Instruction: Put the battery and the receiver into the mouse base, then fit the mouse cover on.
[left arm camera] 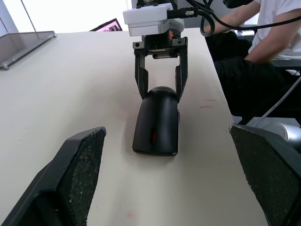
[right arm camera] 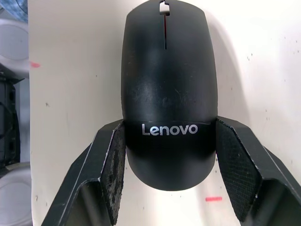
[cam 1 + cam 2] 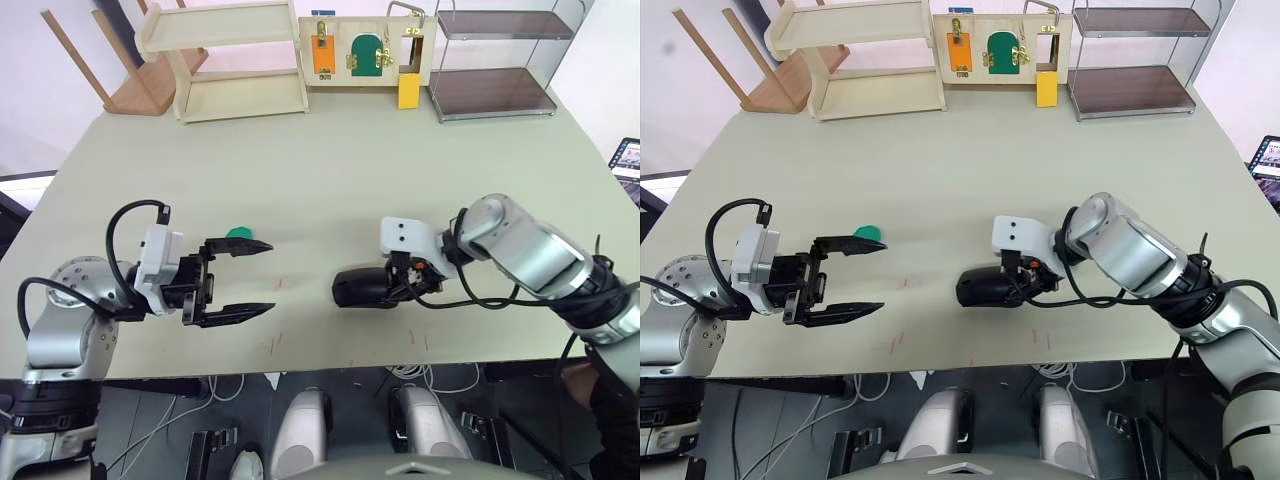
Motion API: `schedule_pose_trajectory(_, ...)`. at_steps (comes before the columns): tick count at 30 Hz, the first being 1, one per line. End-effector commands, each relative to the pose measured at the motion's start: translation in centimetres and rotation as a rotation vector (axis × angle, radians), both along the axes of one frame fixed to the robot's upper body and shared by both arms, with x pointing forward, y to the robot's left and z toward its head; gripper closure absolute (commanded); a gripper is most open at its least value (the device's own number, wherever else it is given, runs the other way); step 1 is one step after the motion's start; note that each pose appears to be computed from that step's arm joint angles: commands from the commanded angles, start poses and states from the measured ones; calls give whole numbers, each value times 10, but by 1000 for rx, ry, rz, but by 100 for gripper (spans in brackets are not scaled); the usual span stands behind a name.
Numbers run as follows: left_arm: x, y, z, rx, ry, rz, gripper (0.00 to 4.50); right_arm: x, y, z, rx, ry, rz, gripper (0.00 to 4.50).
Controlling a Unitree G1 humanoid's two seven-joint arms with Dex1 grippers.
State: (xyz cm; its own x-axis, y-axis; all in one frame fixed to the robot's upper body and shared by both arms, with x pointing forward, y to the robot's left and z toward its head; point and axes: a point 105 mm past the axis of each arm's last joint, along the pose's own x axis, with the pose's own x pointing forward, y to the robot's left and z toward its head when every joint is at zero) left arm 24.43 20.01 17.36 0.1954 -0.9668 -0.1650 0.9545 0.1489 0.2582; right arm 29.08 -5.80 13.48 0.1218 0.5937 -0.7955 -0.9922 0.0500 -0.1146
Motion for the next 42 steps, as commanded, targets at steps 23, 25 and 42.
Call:
schedule_pose_trajectory(23,1,-3,5,6,-22,-21,0,1,-10,-12,4,-16,-55,227)
schedule_pose_trajectory(25,1,-3,5,6,-22,-22,0,1,-9,-11,12,-19,-56,227)
schedule_pose_trajectory(42,1,-5,5,6,-23,-28,0,1,-5,-10,34,-35,-38,227)
